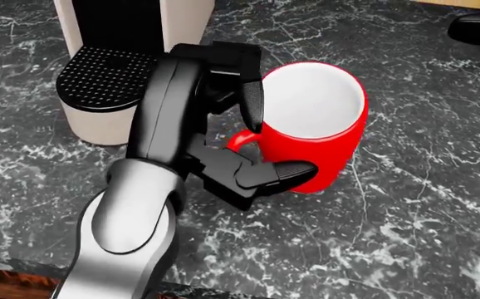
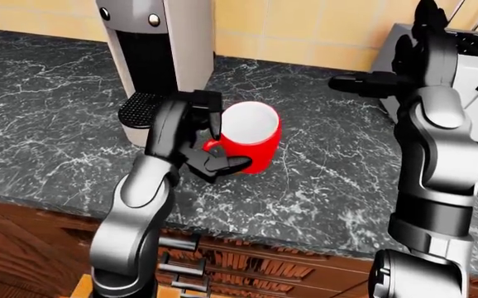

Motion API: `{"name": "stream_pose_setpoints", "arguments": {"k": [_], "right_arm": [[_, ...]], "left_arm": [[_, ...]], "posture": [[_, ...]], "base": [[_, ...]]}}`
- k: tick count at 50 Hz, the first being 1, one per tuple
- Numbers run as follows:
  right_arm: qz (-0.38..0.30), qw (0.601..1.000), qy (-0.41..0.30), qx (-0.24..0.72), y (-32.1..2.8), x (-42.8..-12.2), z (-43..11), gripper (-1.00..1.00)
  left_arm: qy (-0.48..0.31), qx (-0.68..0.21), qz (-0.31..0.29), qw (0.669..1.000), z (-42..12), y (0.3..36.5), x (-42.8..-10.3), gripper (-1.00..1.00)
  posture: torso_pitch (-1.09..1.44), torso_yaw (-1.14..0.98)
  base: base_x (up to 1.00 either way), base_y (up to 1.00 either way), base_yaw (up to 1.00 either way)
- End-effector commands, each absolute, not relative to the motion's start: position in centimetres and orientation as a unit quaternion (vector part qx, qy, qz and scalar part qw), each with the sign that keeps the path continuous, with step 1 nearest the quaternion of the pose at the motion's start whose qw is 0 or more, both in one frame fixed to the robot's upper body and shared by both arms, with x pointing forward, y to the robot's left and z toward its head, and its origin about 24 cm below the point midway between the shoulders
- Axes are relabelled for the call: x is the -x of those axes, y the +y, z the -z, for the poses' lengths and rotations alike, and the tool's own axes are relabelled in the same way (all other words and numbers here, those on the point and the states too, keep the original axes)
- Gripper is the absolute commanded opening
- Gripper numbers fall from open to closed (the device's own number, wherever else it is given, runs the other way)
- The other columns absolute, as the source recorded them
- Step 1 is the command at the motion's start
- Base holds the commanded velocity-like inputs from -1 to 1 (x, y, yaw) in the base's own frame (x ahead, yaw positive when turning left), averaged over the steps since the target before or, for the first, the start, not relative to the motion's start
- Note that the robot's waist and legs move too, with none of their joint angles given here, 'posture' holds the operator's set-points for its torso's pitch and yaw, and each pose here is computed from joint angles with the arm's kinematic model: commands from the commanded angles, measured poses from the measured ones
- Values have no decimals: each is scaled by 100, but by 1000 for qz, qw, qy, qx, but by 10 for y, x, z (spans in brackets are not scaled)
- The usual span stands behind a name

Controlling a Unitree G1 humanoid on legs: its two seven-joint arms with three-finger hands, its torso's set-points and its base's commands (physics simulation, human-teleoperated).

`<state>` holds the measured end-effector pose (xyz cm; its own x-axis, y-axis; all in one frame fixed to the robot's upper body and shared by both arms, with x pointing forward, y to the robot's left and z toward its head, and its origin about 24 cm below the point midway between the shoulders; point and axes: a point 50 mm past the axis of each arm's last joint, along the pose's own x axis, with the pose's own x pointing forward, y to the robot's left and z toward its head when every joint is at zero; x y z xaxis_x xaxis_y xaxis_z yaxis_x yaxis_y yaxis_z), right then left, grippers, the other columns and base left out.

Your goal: Pick the mug from under the coffee machine dispenser and place it on the counter.

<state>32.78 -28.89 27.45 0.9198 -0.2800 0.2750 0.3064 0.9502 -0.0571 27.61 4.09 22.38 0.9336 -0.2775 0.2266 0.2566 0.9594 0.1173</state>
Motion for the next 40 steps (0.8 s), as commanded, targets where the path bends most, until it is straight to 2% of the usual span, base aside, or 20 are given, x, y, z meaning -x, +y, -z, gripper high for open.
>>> {"name": "stream_pose_setpoints", "arguments": {"k": [1,19,40], "right_arm": [[155,969,-182,56,-289,-320,-297,100],[154,970,-182,56,-290,-320,-296,100],[154,970,-182,56,-289,-320,-296,100]], "left_arm": [[-172,-31,140,975,-242,38,-269,-100],[-143,-18,178,974,-216,25,-263,-100],[-131,-25,186,973,-201,24,-264,-100]], "posture": [[0,0],[0,0],[0,0]], "base": [[0,0,0],[0,0,0],[0,0,0]]}}
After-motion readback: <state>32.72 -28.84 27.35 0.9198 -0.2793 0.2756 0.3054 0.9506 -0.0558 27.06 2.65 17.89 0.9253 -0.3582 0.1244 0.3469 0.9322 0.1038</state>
